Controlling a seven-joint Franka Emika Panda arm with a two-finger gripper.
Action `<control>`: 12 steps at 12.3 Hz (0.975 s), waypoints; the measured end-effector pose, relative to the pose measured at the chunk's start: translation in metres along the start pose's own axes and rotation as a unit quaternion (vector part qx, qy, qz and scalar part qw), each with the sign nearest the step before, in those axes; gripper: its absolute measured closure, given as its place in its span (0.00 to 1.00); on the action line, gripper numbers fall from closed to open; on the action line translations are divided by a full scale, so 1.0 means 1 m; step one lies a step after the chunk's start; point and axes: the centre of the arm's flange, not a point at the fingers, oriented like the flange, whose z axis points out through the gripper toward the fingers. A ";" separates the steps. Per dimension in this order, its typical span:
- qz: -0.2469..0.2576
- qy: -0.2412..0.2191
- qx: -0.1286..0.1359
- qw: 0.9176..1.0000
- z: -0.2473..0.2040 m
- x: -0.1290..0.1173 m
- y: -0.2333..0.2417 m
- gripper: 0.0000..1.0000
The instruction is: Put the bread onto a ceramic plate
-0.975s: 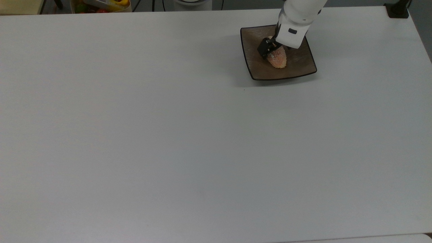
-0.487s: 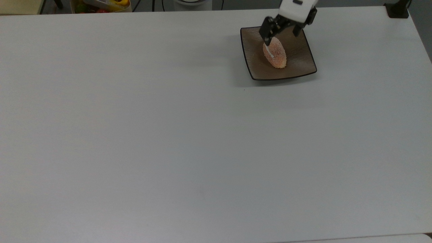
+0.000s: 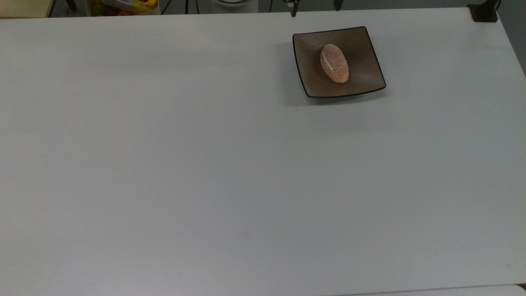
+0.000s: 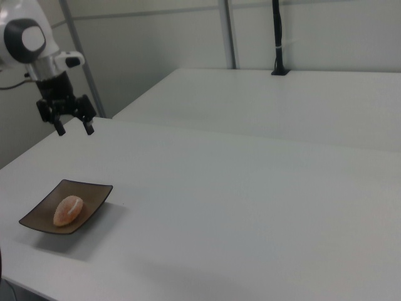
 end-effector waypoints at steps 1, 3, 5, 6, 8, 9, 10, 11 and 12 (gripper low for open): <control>0.012 0.002 0.000 1.000 -0.011 -0.002 0.013 0.00; 0.044 0.006 0.007 0.999 -0.030 -0.005 0.046 0.00; 0.085 0.013 0.019 0.996 -0.044 -0.011 0.089 0.00; 0.108 0.015 0.030 0.994 -0.047 -0.014 0.112 0.00; 0.141 0.013 0.049 0.989 -0.044 -0.016 0.146 0.00; 0.152 0.009 0.052 0.987 -0.040 -0.017 0.159 0.00; 0.146 0.007 0.053 0.988 -0.037 -0.017 0.164 0.00; 0.129 0.014 0.052 0.990 -0.035 -0.014 0.165 0.00; 0.110 0.028 0.051 0.992 -0.035 -0.010 0.168 0.00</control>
